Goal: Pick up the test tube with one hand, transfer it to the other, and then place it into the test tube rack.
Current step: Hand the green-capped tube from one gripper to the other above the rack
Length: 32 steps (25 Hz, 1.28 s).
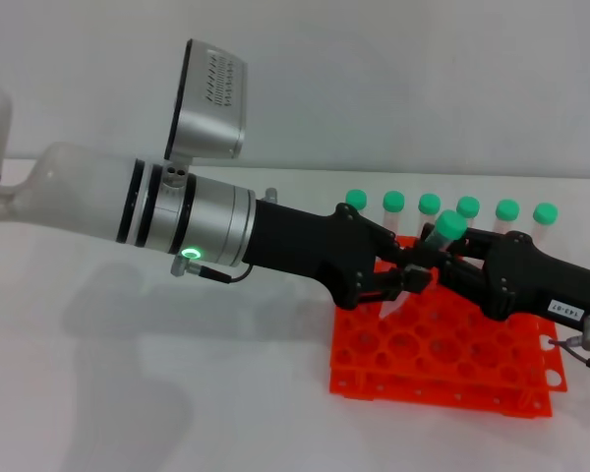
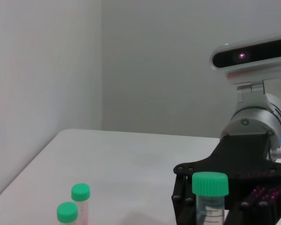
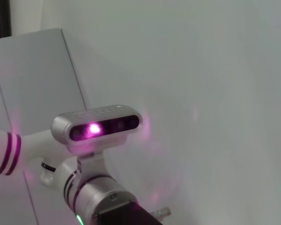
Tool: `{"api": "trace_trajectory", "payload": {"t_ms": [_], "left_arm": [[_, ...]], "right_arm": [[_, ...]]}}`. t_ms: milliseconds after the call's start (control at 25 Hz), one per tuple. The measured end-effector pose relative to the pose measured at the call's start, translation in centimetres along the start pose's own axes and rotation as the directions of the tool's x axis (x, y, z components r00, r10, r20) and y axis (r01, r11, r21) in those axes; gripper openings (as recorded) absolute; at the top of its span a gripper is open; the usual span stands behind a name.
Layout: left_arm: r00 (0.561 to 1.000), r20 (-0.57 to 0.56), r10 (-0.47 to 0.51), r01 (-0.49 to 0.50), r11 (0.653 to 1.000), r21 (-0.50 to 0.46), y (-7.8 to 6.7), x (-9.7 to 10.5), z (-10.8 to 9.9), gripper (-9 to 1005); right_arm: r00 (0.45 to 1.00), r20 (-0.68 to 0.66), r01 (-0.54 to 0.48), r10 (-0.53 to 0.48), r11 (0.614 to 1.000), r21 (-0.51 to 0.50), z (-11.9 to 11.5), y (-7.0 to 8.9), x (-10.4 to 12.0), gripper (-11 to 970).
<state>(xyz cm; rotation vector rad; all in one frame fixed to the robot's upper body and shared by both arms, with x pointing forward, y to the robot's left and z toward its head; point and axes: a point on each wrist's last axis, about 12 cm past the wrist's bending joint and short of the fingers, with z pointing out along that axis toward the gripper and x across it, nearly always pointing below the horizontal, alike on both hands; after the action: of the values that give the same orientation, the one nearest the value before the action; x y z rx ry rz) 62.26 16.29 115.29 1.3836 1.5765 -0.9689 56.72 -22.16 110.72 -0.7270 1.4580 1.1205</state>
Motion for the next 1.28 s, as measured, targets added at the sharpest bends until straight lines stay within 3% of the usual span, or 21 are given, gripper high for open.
{"api": "trace_trajectory", "payload": {"t_ms": [480,1160,1280], "left_arm": [[1.0,0.001,-0.003,0.003,1.0,-0.004,0.01,0.09,-0.08,262],[1.0,0.023,-0.018,0.018,1.0,-0.009,-0.26,0.58,-0.34,343],[0.999,0.023,-0.023,0.023,1.0,-0.011,-0.27,0.66,-0.42,486]], "right_arm": [[1.0,0.003,0.016,-0.016,1.0,0.021,0.11,-0.08,0.21,201],[1.0,0.006,0.018,-0.018,0.999,0.033,0.21,-0.26,0.1,205],[1.0,0.006,0.017,-0.017,0.999,0.033,0.22,-0.24,0.13,205]]}}
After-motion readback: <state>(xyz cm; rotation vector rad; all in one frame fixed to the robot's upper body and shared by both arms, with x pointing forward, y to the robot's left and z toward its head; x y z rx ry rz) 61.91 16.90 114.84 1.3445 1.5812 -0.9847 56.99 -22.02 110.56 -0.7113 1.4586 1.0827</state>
